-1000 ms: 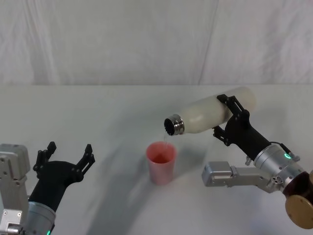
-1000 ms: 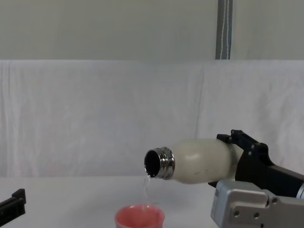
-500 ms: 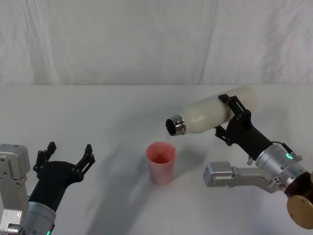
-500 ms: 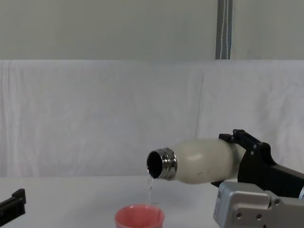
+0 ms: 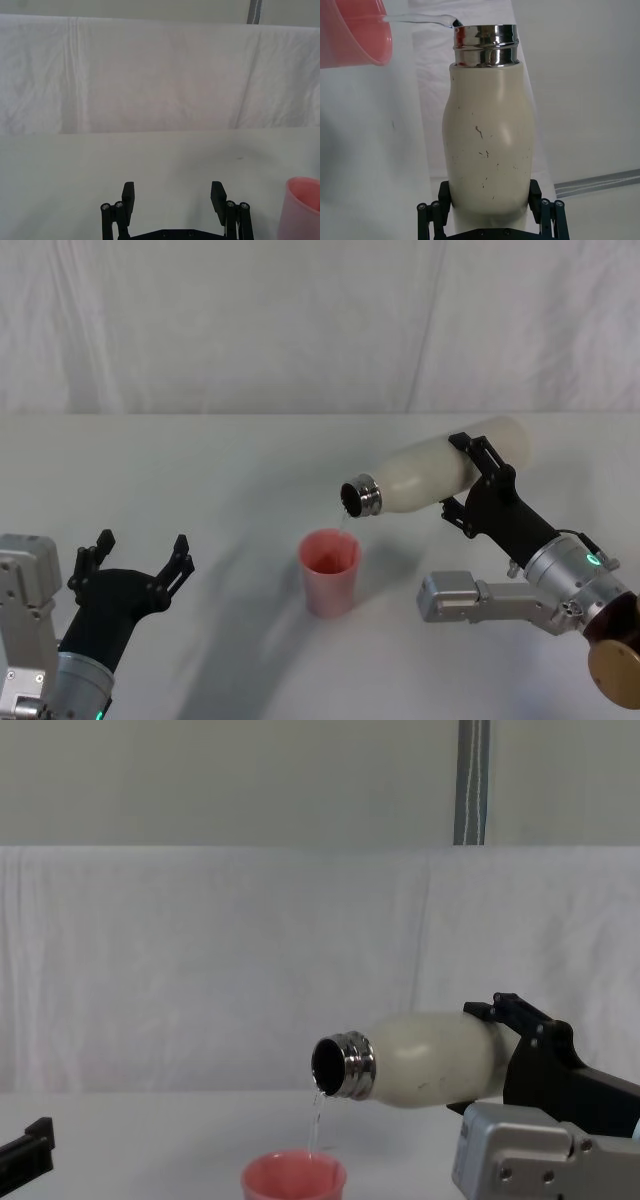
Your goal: Grasp the thermos with one hand and pour water into the cup lid.
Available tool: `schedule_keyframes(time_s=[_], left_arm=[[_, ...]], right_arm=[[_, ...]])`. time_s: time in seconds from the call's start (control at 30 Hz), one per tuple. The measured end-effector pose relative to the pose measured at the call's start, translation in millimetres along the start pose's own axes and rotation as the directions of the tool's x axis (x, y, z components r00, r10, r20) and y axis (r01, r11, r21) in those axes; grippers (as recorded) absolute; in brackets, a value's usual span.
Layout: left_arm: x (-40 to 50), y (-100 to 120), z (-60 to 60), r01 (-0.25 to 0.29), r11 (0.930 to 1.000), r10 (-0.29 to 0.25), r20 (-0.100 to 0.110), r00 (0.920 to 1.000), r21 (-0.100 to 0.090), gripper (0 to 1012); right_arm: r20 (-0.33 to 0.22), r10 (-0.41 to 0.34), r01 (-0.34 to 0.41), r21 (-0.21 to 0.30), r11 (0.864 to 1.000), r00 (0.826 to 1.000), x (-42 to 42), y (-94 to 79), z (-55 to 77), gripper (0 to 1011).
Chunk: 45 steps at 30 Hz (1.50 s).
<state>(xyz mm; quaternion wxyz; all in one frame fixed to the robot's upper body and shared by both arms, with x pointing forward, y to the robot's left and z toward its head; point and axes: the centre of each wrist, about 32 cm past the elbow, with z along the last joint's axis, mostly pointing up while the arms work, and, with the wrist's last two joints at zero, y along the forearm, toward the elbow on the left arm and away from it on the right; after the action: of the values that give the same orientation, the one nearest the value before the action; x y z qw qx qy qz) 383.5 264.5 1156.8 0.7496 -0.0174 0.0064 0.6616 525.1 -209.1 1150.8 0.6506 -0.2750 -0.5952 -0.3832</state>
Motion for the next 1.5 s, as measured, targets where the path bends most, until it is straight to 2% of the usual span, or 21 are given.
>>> schedule_keyframes(time_s=[1.5], left_arm=[[0.0,0.0,0.0,0.0,1.0,0.0,0.0,1.0,0.0,1001]], right_arm=[[0.013,0.004,-0.004,0.003,1.0,1.0,1.1,2.5,-1.8,953]])
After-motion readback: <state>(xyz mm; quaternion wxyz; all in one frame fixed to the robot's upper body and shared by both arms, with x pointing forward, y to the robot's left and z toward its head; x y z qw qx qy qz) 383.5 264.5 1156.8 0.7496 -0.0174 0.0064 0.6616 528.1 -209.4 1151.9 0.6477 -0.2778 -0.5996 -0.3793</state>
